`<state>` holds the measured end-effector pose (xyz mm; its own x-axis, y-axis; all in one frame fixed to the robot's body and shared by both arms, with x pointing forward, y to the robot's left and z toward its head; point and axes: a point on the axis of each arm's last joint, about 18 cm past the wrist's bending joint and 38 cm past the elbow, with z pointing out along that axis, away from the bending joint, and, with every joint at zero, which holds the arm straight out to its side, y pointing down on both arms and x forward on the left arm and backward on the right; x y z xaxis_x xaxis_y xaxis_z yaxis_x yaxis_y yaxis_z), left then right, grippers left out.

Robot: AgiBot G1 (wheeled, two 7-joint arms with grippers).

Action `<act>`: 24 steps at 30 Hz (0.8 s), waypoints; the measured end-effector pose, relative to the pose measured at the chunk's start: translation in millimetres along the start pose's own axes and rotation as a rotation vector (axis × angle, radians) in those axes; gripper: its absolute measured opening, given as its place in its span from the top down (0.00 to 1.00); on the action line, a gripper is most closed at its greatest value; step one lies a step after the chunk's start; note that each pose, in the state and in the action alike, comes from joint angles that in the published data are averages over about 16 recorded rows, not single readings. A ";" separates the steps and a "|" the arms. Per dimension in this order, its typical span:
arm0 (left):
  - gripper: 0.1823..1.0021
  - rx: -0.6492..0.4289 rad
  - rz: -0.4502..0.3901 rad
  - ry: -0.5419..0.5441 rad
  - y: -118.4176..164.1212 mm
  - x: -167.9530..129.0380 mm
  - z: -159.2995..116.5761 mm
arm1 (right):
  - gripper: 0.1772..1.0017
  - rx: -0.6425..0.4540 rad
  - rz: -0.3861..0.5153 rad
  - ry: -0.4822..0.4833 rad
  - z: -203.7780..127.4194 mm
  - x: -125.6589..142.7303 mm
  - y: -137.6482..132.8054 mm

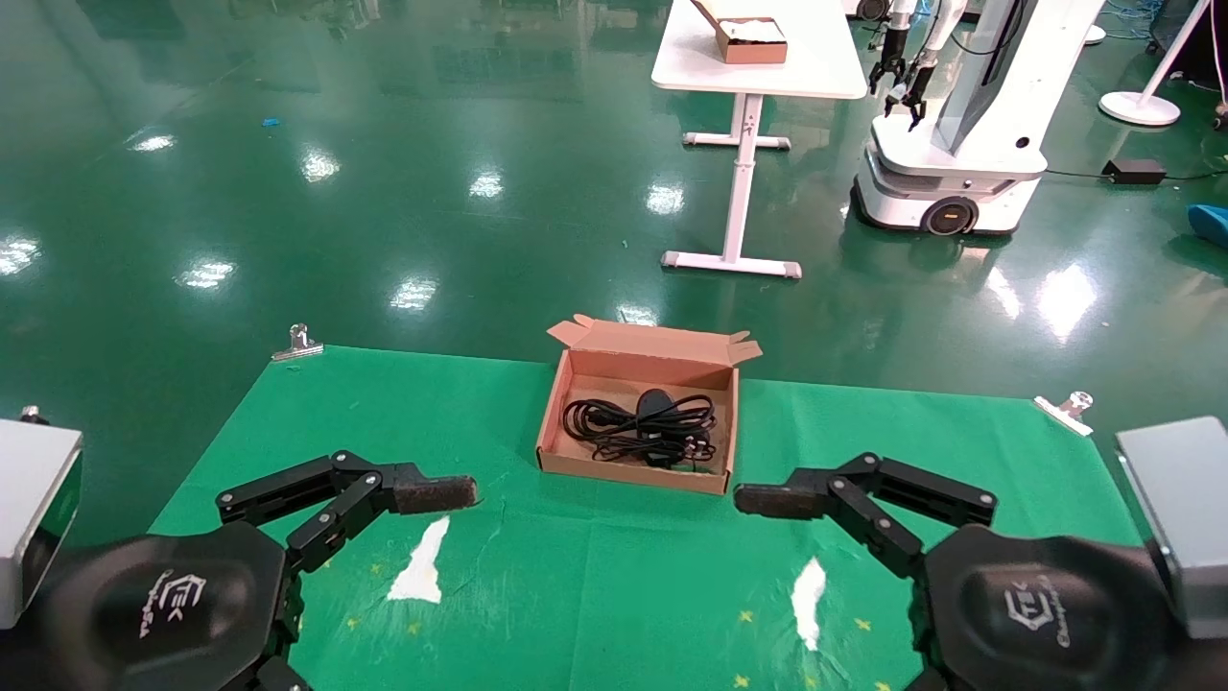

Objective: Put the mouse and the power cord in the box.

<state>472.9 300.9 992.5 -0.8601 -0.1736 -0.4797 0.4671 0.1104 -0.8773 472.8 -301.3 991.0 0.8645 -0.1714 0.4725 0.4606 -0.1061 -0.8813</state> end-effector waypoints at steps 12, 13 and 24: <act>0.00 -0.001 -0.002 -0.003 0.8 -1.1 0.8 | 0.00 -0.004 -0.005 0.005 -0.3 2.0 0.2; 0.00 -0.001 -0.002 -0.003 0.9 -1.2 0.8 | 0.00 -0.004 -0.005 0.006 -0.4 2.1 0.2; 0.00 -0.002 -0.002 -0.004 1.1 -1.5 1.0 | 0.00 -0.005 -0.007 0.007 -0.4 2.8 0.2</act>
<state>475.0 300.3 992.2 -0.8603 -0.1778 -0.4778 0.4648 0.1117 -0.8783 475.3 -302.2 992.2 0.8600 -0.1778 0.4783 0.4652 -0.1121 -0.8781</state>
